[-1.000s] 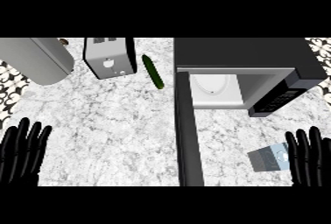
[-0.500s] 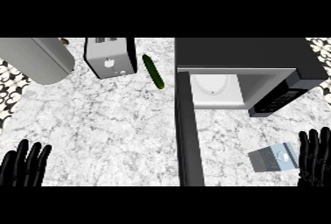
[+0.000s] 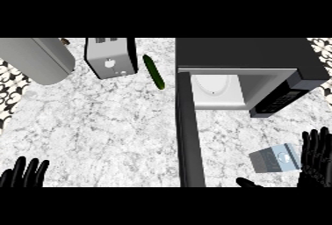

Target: Pick up the milk, place it into the microwave and close the microwave

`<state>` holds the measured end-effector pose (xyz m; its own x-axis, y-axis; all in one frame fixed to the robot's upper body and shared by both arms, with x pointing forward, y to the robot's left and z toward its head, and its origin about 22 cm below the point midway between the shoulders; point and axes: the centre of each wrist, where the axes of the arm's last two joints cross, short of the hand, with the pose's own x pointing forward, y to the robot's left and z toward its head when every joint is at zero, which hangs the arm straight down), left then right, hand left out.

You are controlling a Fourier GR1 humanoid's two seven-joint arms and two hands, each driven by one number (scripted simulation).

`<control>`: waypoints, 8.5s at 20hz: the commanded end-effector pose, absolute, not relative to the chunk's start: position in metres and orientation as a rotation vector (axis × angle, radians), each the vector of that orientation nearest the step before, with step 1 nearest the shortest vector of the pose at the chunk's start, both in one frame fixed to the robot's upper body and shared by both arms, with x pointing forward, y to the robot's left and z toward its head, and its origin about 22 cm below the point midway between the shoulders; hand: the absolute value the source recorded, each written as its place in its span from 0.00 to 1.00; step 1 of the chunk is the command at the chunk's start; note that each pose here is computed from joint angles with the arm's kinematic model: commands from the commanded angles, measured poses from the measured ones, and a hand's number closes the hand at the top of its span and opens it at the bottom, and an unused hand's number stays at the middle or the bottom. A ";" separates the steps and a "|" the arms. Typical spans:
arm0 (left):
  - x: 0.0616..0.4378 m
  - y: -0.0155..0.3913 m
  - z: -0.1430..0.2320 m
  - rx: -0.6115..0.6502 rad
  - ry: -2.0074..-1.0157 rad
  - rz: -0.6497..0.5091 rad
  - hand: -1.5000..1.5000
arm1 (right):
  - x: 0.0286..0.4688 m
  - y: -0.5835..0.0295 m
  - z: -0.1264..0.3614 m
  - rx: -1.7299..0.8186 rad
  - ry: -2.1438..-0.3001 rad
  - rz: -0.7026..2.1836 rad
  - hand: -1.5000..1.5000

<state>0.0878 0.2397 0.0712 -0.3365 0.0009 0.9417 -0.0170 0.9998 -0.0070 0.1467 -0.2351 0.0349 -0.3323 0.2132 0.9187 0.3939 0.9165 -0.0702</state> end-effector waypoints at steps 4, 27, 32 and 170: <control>0.084 0.239 0.067 0.002 -1.935 -0.003 0.00 | 0.162 -0.268 -0.004 -0.566 -1.878 -0.205 0.00; 0.070 0.258 0.088 0.037 -1.930 0.031 0.00 | 0.141 -0.343 -0.092 -0.552 -1.713 -0.108 0.00; 0.062 0.245 0.060 0.018 -1.928 0.015 0.00 | 0.158 -0.323 -0.112 -0.557 -1.706 -0.136 0.00; 0.096 0.333 0.025 -0.049 -1.881 0.010 0.00 | 0.411 -0.259 -0.010 -0.949 -1.804 0.193 1.00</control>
